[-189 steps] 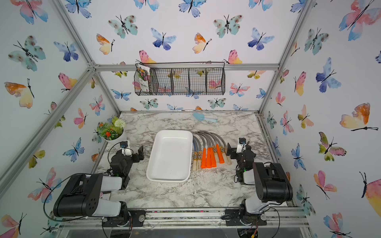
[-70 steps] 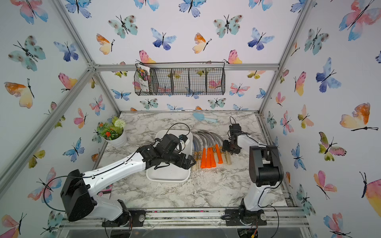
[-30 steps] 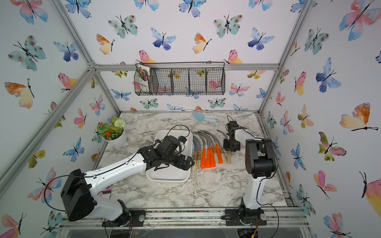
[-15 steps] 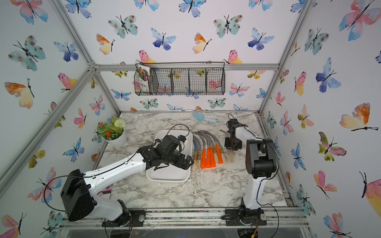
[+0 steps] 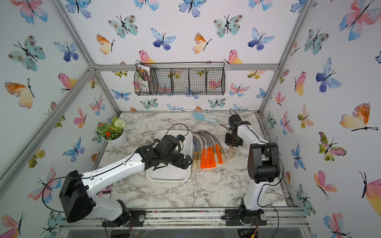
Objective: Put small sickles into storage boxes
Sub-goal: Pick up the sickle at the center of the board, then place the sickle in the storage box.
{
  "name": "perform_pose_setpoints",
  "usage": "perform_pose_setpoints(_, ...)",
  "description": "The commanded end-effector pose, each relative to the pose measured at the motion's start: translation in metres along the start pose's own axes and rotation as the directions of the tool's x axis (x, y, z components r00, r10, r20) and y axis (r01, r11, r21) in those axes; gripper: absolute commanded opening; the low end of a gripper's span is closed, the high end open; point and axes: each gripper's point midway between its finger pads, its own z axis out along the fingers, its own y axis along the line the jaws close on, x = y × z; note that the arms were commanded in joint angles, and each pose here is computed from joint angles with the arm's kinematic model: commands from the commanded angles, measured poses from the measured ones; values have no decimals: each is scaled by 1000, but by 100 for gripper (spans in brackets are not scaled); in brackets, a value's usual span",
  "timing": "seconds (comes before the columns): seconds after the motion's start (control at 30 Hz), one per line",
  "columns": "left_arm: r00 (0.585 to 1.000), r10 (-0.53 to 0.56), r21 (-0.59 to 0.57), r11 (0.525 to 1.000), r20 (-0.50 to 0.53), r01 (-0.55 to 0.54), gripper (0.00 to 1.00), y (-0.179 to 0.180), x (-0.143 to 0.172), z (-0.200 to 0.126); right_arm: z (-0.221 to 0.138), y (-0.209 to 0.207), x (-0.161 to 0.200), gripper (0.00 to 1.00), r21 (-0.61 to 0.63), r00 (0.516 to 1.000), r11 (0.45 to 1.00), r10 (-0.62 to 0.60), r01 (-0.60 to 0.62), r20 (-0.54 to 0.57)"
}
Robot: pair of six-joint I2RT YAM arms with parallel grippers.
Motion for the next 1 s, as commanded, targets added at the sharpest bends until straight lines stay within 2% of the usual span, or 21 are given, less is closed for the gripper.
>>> perform_pose_setpoints(0.0, 999, 2, -17, 1000, 44, -2, 98, 2, -11, -18, -25, 18, -1, 1, -40, 1000, 999, -6, 7, 18)
perform_pose_setpoints(0.43, 997, -20, -74, 997, 78, 26, 98, 15, -9, -44, -71, 95, 7, 1, -141, 996, 987, -76, 83, 53)
perform_pose_setpoints(0.73, 990, -53, -123, 990, 134, 70, 98, 32, -1, -70, -92, 154, 33, 1, -227, 994, 968, -97, 104, 40)
perform_pose_setpoints(0.97, 980, -80, -146, 984, 180, 107, 98, 44, 9, -89, -95, 201, 62, 1, -296, 993, 949, -119, 111, -7)
